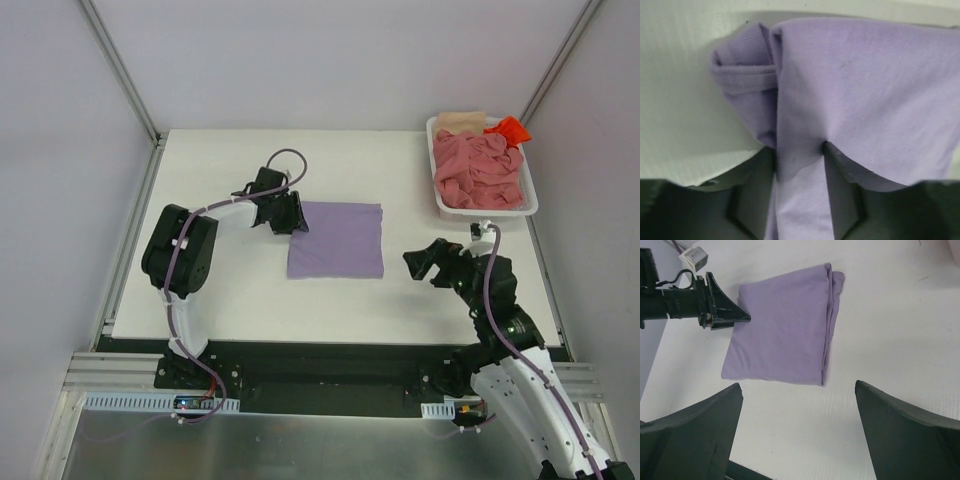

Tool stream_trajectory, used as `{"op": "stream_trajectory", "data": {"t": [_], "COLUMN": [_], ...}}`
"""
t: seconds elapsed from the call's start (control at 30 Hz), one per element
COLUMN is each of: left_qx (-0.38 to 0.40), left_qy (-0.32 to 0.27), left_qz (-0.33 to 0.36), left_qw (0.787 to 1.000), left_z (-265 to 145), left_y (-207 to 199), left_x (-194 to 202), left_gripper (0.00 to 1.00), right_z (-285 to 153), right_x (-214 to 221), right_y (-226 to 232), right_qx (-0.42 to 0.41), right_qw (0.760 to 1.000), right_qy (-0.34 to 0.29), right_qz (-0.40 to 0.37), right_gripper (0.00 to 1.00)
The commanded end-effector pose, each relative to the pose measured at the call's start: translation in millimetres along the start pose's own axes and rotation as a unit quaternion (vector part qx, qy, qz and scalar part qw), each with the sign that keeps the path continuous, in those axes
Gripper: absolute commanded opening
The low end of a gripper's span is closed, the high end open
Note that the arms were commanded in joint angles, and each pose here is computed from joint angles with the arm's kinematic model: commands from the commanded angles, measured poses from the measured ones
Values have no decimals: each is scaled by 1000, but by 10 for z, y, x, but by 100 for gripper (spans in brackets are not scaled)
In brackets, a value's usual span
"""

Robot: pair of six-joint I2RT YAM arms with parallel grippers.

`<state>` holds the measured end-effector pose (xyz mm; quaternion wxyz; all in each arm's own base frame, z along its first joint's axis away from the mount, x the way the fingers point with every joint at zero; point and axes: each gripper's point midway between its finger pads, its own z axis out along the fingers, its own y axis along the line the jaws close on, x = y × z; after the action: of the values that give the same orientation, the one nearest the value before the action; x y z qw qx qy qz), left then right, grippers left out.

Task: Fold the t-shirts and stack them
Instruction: Put the neatly folded tshirt into the corner of the board with the left arm

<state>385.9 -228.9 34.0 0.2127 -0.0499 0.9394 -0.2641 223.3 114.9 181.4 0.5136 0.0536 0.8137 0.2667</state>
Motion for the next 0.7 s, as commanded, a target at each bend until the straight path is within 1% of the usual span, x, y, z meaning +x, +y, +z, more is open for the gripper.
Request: {"op": "stream_trajectory", "data": {"t": [0.0,0.1,0.13,0.27,0.37,0.53,0.67], "left_qx": [-76,-119,-140,-199,-241,-247,-250], "left_qy": [35,29,21,-10,-38,-59,-69], "left_qz": [10,21,27,49,66,67,73], "left_qw": [996,992,990,979,967,965,963], "left_z": [169,177,162,37,-112,-209,-132], "left_y": [235,328,377,508,609,710,703], "left_x": [291,271,224,13,-255,-648,-919], "left_gripper": [31,7,0,0,0,0,0], "right_z": [-17,3,15,48,48,63,82], "right_x": [-60,-26,-1,79,129,154,160], "right_y": [71,62,50,26,79,35,-20], "right_qx": [-16,-18,-16,-16,-33,-27,-15], "right_qw": [999,1000,1000,1000,999,999,999], "right_qy": [-17,-10,-5,13,26,29,28], "right_qz": [21,11,9,0,-5,-21,-30], "right_gripper": [96,96,96,96,96,96,96]}}
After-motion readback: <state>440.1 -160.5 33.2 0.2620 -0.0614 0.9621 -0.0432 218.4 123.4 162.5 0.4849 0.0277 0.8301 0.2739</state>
